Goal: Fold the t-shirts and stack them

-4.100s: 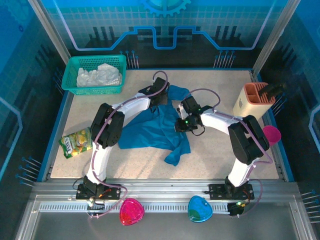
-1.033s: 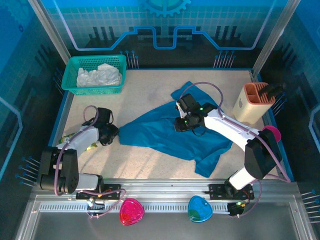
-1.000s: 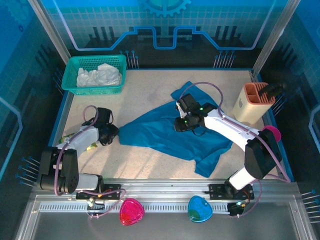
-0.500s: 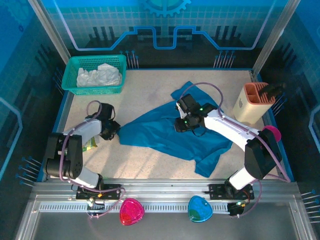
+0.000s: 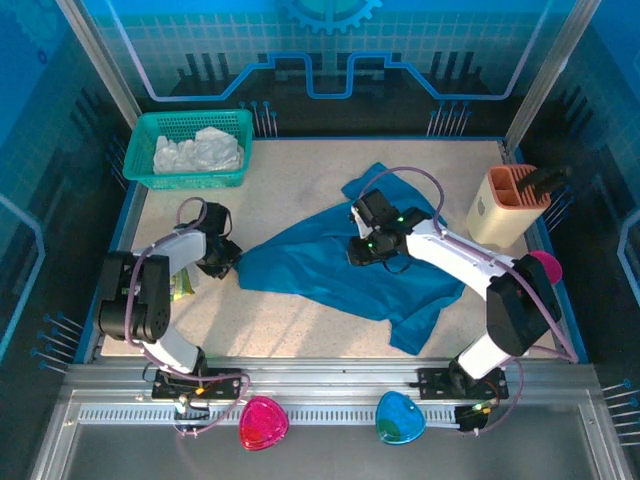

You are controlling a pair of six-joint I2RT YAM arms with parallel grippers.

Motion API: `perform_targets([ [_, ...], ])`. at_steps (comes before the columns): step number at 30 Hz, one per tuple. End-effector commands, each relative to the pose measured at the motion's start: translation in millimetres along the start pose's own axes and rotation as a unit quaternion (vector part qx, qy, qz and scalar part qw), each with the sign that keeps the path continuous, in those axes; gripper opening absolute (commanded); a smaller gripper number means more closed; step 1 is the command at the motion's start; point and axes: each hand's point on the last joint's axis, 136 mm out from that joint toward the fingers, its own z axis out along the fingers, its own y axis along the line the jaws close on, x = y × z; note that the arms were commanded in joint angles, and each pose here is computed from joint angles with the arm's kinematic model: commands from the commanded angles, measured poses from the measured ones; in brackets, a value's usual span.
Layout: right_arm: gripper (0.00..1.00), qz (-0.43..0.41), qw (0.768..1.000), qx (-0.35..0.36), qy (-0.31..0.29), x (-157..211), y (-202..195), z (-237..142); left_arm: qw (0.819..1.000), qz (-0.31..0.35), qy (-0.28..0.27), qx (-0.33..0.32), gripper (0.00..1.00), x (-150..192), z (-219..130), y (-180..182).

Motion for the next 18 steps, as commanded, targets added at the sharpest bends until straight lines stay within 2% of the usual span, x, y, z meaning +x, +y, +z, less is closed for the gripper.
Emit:
perform_targets([
  [1,0.37,-0.015,0.999,-0.051,0.002,-14,27,10,0.999,0.031,0.013,0.024,0.29,2,22,-24],
  [6,0.5,-0.032,0.993,-0.106,0.027,-29,61,33,0.999,0.041,0.001,0.023,0.12,-5,26,-38],
  [8,0.53,-0.042,0.991,-0.116,0.04,-30,74,45,0.999,0.045,-0.003,0.025,0.01,-9,27,-44],
  [14,0.55,-0.083,0.984,-0.141,0.073,-14,116,64,0.997,0.058,-0.016,0.044,0.0,-16,27,-60],
  [18,0.58,-0.103,0.979,-0.145,0.094,7,127,70,0.994,0.078,-0.034,0.062,0.0,-28,15,-77],
])
